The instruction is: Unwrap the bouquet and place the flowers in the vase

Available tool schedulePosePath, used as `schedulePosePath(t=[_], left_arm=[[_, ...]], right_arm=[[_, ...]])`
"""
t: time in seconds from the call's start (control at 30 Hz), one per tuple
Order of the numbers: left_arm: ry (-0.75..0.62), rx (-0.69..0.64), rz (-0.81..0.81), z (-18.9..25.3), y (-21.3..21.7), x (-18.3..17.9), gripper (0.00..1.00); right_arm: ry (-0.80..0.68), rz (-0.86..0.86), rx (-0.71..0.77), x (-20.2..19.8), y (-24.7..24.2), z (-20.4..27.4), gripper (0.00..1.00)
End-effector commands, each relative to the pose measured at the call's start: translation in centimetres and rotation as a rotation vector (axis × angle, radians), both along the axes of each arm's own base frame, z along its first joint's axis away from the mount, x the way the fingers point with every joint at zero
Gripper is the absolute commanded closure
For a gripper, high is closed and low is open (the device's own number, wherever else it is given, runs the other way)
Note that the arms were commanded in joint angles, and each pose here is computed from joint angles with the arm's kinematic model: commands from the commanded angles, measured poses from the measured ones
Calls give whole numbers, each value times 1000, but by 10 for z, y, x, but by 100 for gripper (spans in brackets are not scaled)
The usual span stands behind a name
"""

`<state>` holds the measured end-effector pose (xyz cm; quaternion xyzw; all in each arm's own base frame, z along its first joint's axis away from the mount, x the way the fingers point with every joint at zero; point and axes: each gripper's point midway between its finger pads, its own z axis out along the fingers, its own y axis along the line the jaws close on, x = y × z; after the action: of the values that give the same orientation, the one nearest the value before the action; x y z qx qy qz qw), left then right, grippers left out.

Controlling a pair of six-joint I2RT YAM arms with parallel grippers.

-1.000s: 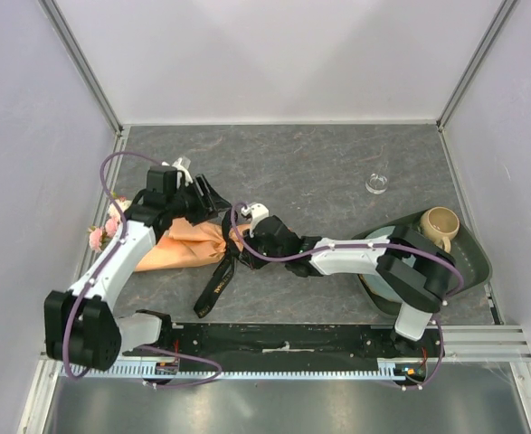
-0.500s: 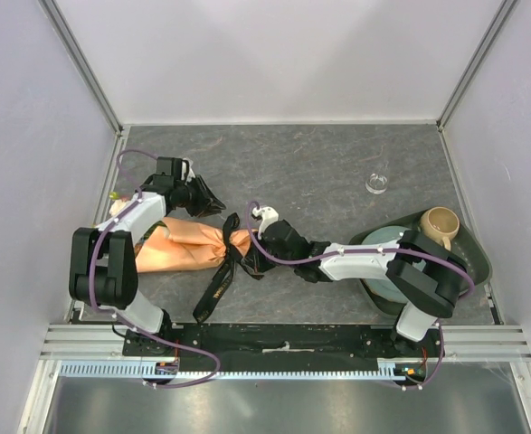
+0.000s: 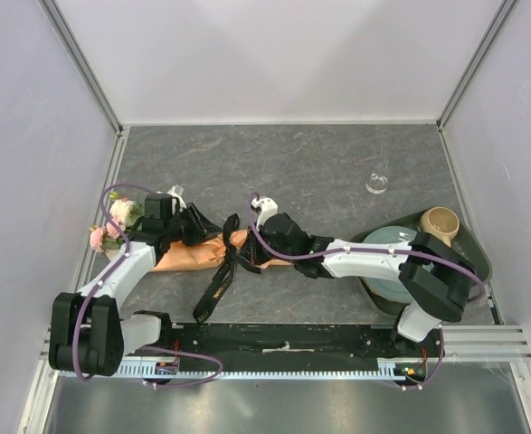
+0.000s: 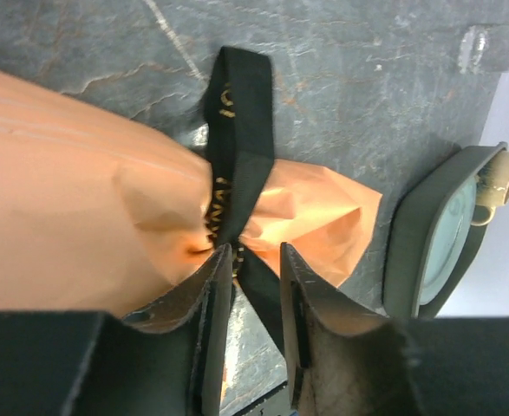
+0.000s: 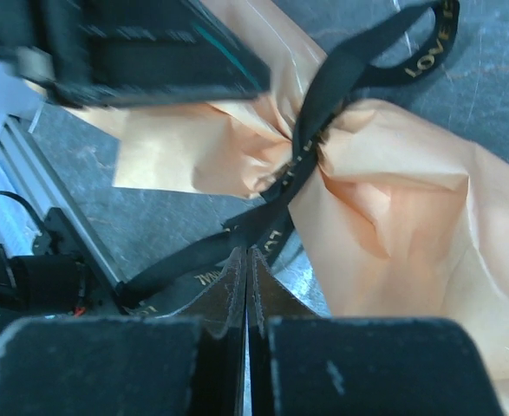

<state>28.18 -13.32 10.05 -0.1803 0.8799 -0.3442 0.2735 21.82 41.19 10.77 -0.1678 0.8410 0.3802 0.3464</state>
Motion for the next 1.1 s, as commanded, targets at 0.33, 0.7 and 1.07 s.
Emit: schedulePosePath(t=[0.33, 0.7, 1.07], left_arm=[[54, -28, 95, -32, 15, 3, 73], [45, -54, 39, -27, 9, -6, 66], [-2, -96, -41, 8, -3, 14, 60]], right_arm=[[-232, -12, 166, 19, 9, 127, 100], [-143, 101, -322, 27, -1, 14, 41], [-69, 165, -331, 13, 5, -25, 50]])
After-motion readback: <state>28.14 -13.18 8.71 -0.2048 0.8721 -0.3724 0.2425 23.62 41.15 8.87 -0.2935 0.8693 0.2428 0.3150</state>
